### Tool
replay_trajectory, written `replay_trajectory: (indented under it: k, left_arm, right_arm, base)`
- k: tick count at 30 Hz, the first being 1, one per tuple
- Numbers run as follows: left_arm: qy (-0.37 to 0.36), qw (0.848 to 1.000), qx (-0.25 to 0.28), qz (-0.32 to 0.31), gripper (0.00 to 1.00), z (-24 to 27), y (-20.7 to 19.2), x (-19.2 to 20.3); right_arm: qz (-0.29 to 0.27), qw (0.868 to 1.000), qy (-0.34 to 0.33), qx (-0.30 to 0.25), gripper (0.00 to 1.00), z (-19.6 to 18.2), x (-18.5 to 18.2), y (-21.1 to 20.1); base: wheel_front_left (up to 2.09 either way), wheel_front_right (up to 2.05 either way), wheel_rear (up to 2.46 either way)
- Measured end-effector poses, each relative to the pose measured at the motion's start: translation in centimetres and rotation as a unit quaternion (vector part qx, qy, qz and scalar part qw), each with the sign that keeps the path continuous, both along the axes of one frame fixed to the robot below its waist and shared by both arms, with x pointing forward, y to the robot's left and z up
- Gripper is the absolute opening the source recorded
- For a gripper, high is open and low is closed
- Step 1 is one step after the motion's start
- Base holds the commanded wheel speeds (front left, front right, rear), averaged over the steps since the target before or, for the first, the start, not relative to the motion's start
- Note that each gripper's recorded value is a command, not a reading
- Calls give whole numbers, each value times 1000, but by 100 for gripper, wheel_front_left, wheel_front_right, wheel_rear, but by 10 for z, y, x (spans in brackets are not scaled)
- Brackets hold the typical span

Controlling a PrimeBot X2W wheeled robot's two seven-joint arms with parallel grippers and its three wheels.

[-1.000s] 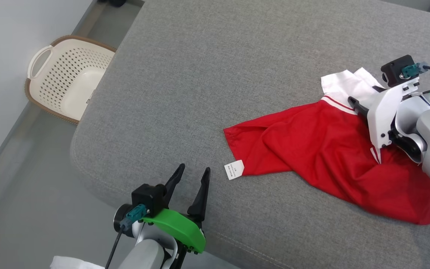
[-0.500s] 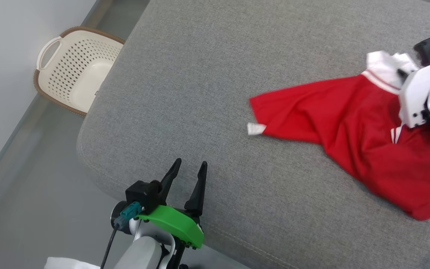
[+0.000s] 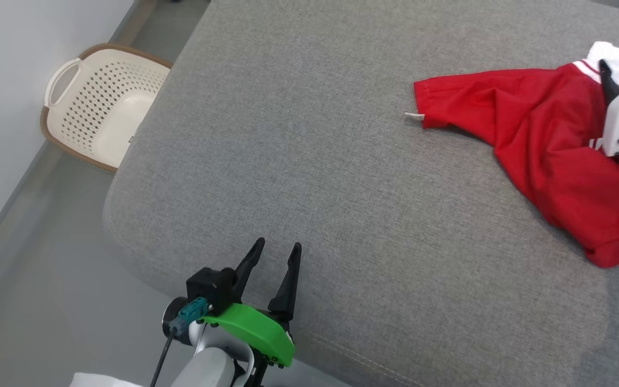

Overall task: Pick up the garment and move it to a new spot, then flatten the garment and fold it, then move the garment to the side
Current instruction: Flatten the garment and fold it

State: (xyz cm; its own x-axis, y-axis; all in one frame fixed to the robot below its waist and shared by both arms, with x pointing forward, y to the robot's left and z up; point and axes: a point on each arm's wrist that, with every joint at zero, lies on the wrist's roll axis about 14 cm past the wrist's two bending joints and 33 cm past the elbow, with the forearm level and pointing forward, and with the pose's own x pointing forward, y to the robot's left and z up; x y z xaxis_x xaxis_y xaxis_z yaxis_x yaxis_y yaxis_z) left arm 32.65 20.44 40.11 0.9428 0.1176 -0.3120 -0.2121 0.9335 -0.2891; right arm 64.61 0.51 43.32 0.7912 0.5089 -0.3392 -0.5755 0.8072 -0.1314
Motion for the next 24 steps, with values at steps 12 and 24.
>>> replay_trajectory:
  k: [12,24]
  left_arm:
    - [-32,998,0,-47,100,13,-21,19]
    - [-51,996,-3,-78,100,20,-38,16]
  right_arm:
    - [1,994,13,110,100,8,-74,-1]
    - [-26,984,11,178,100,24,-123,-23]
  base:
    - [0,0,0]
    - [0,0,0]
